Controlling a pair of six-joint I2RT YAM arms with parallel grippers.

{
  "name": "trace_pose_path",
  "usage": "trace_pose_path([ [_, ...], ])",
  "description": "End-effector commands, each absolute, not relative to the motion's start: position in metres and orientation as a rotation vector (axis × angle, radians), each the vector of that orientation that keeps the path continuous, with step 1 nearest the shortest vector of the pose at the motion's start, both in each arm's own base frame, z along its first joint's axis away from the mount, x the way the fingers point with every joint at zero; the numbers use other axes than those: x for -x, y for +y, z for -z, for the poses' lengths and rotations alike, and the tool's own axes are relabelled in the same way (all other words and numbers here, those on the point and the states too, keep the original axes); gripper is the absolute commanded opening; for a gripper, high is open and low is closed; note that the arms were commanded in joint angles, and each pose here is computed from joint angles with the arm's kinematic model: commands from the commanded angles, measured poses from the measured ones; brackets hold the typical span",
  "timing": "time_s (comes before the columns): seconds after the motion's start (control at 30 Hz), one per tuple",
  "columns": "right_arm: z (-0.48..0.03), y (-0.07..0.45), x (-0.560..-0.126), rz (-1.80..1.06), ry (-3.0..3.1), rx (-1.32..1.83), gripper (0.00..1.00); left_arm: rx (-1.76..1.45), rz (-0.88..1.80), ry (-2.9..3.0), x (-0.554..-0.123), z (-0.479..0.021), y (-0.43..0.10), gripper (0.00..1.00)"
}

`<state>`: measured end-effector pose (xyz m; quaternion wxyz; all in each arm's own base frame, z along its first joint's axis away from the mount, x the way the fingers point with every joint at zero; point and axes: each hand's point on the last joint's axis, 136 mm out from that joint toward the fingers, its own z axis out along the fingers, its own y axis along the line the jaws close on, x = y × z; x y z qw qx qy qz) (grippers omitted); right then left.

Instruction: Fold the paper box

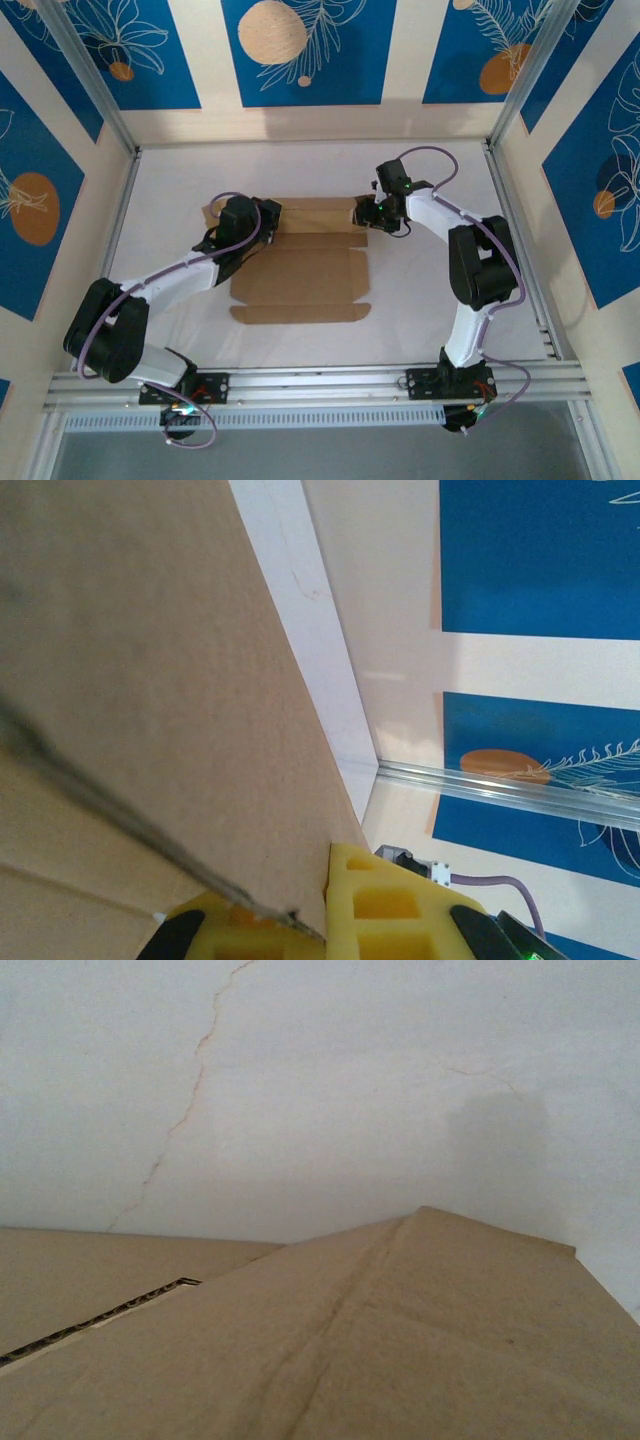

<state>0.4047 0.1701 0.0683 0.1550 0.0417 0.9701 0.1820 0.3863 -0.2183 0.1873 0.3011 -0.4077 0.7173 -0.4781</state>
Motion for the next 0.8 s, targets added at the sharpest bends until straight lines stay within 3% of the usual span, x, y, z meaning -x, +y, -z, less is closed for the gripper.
trace_pose_path([
  [0.0, -0.015, 0.175, -0.368, -0.530, 2.976, -0.133, 0.58, 1.068, 1.247, 1.952, -0.376, -0.178, -0.219, 0.00],
  [0.13, -0.007, 0.170, -0.363, -0.466, 2.971, -0.121, 0.59, 1.110, 1.261, 1.949, -0.373, -0.174, -0.218, 0.00],
  [0.53, -0.049, 0.152, -0.383, -0.460, 2.601, -0.147, 0.54, 1.287, 1.211, 1.897, -0.368, -0.167, -0.201, 0.00],
  [0.63, -0.052, 0.151, -0.384, -0.497, 2.552, -0.247, 0.59, 1.310, 1.191, 1.893, -0.365, -0.166, -0.197, 0.00],
  [0.77, -0.042, 0.146, -0.381, -0.561, 2.604, -0.508, 0.57, 1.313, 1.200, 1.887, -0.365, -0.167, -0.199, 0.00],
])
